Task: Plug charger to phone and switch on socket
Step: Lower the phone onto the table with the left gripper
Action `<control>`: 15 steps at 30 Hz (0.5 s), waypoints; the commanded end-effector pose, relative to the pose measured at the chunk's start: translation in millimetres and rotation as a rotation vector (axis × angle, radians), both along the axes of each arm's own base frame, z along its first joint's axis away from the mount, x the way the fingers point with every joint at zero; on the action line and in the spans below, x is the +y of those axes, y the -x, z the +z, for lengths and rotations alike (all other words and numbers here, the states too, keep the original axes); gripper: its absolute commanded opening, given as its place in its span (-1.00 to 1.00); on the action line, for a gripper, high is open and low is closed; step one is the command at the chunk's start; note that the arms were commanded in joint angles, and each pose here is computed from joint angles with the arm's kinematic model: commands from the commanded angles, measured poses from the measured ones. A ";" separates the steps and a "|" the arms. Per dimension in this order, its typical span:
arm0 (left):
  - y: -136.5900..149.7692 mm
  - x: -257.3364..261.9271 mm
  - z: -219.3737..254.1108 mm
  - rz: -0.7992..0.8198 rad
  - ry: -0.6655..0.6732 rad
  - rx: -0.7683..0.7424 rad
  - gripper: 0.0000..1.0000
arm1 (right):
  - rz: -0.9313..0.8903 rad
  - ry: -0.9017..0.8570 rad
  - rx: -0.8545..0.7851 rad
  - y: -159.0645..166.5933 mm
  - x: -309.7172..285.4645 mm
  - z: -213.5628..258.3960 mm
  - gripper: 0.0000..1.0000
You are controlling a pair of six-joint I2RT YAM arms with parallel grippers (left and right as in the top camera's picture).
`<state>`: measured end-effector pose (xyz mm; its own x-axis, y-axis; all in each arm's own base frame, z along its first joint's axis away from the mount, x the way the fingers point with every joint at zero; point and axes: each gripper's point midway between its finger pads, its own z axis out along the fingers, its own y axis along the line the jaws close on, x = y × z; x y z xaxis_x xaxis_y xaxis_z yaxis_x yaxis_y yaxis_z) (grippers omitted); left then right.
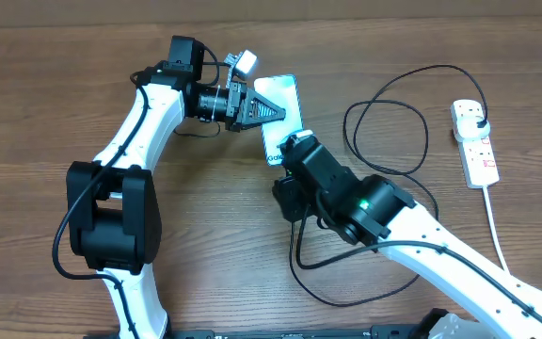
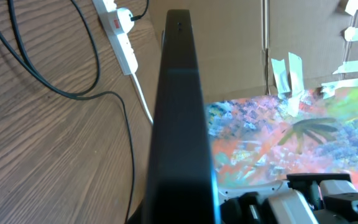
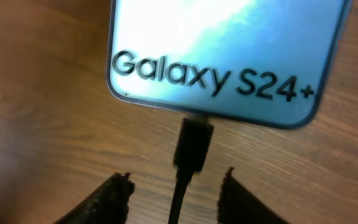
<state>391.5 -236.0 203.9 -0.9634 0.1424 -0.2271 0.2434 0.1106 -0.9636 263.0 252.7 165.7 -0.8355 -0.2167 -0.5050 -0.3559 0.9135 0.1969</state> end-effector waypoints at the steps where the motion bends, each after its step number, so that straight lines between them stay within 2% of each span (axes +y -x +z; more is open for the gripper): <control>1: 2.4 1.4 16.6 -0.019 0.070 -0.025 -0.92 | -0.030 0.025 -0.008 -7.9 -1.1 -10.0 -0.37; 5: 2.4 1.4 16.6 -0.019 0.070 -0.025 -0.92 | -0.030 0.038 0.004 -9.4 0.5 -17.9 -0.77; 7: 2.4 1.4 16.6 -0.020 0.072 -0.037 -0.92 | -0.030 0.042 0.007 -9.6 0.5 -19.4 -0.89; 15: 12.8 2.3 17.5 -0.042 0.100 -0.104 -0.92 | 0.040 0.025 -0.096 -24.7 12.4 4.8 -0.92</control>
<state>388.3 -231.0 205.2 -0.9587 0.1420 -0.2466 0.2611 0.0944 -0.9607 273.4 257.0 150.1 -0.8331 -0.2319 -0.5021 -0.3544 0.9208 0.1628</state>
